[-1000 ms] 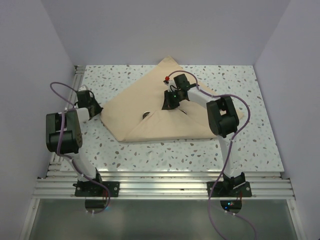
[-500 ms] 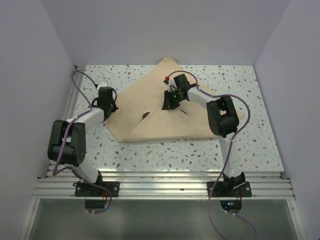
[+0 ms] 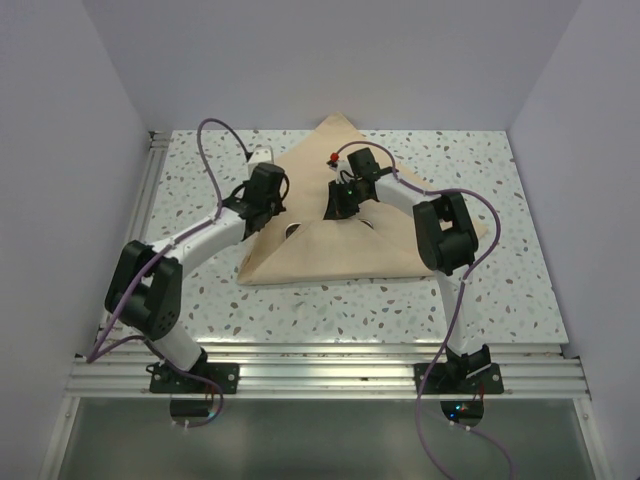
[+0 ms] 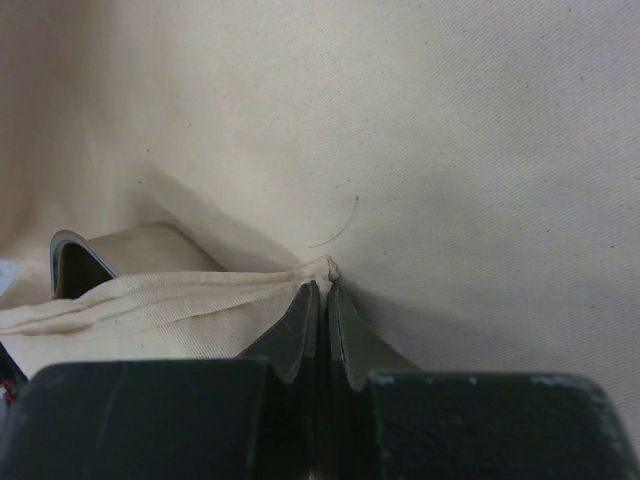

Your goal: Prepare the surgical pack

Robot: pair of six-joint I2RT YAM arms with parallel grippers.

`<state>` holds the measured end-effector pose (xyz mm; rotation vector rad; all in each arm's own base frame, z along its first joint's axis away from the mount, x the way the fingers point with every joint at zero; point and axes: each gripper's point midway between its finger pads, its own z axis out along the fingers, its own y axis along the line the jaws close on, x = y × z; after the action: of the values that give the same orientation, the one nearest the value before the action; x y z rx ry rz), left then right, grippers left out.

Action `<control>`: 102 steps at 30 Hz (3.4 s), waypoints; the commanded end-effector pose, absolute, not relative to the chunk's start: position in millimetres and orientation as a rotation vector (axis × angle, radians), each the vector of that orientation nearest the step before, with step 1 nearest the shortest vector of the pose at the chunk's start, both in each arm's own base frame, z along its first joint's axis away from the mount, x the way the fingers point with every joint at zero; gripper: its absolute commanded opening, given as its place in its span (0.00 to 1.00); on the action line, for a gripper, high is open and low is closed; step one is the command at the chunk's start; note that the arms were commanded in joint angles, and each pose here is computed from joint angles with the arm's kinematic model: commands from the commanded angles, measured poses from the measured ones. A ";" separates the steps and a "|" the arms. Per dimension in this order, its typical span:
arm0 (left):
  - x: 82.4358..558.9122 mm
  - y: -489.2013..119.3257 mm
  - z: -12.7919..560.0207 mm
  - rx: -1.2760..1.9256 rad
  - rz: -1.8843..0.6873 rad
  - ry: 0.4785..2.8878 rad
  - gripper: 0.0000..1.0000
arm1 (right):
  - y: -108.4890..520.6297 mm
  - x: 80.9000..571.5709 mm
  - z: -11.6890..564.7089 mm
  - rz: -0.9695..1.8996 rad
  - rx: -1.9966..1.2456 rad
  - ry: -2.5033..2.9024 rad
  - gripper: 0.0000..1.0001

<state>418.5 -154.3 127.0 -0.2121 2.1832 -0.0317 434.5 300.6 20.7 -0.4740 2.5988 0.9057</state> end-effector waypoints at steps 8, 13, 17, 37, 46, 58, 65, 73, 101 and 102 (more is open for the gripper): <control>436.3 -243.5 182.0 -0.362 -0.577 2.046 0.00 | 287.4 411.1 -22.8 0.849 -0.472 2.758 0.00; 448.7 -289.0 209.5 -0.431 -0.805 1.938 0.00 | 288.8 408.4 -28.7 0.863 -0.475 2.768 0.00; 453.6 -315.6 227.0 -0.487 -0.904 1.854 0.00 | 291.1 407.4 -30.6 0.899 -0.473 2.770 0.00; 466.2 -383.2 249.4 -0.849 -1.297 1.390 0.00 | 294.9 403.3 -38.4 1.027 -0.457 2.765 0.00; 456.4 -368.8 243.2 -0.839 -1.299 1.376 0.00 | 296.2 407.7 -27.4 1.095 -0.432 2.743 0.00; 451.4 -340.2 248.7 -0.775 -1.285 1.378 0.00 | 307.0 427.2 12.0 1.138 -0.426 2.707 0.00; 450.7 -344.7 251.2 -0.742 -1.294 1.391 0.00 | 305.2 434.3 26.6 1.116 -0.427 2.697 0.00; 451.0 -347.4 239.5 -0.737 -1.292 1.411 0.00 | 302.5 448.3 53.0 1.206 -0.396 2.645 0.01; 452.6 -353.3 206.5 -0.692 -1.307 1.391 0.00 | 282.2 511.8 113.3 1.337 -0.226 2.466 0.59; 452.6 -353.6 205.8 -0.688 -1.306 1.392 0.00 | 279.5 513.6 114.7 1.330 -0.215 2.463 0.59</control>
<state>453.3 -354.4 191.6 -0.7181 1.4663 -1.2707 502.6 284.6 73.9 -0.2298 2.5449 1.3336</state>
